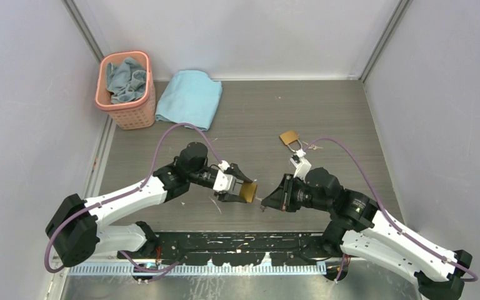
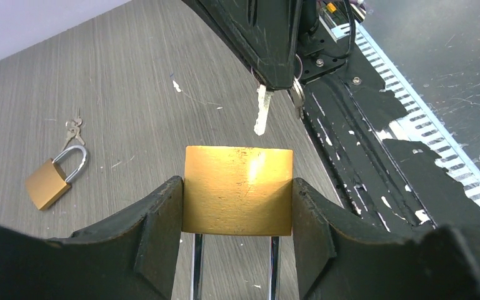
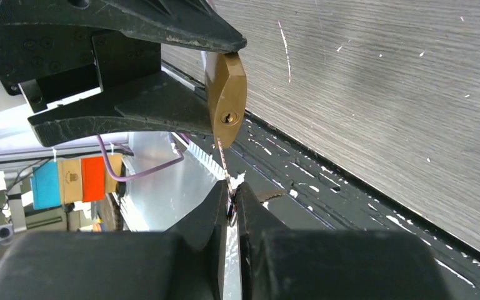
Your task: Unlock with the key
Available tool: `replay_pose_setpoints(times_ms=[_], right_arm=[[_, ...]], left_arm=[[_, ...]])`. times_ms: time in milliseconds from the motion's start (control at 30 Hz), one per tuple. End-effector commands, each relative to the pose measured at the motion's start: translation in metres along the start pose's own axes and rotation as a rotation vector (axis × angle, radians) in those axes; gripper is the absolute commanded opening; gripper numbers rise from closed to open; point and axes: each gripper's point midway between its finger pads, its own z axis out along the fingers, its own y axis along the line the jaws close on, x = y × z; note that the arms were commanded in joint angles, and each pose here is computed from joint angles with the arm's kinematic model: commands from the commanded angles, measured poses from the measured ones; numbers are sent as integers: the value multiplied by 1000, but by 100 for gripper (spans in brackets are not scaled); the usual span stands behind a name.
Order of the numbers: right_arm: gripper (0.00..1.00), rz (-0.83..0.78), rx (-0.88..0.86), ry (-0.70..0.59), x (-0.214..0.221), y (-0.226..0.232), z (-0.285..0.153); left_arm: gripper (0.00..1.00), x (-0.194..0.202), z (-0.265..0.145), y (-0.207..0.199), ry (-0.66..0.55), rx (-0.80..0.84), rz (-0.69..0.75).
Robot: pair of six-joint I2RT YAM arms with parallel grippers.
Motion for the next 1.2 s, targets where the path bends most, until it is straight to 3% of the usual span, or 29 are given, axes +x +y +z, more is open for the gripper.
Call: replay_pose_setpoints(times_ms=[0, 1167], right_arm=[[1, 35, -74, -35, -12, 24, 0], [1, 107, -35, -60, -12, 9, 10]], left_arm=[[0, -40, -3, 11, -109, -26, 151], [0, -45, -5, 10, -105, -65, 183]])
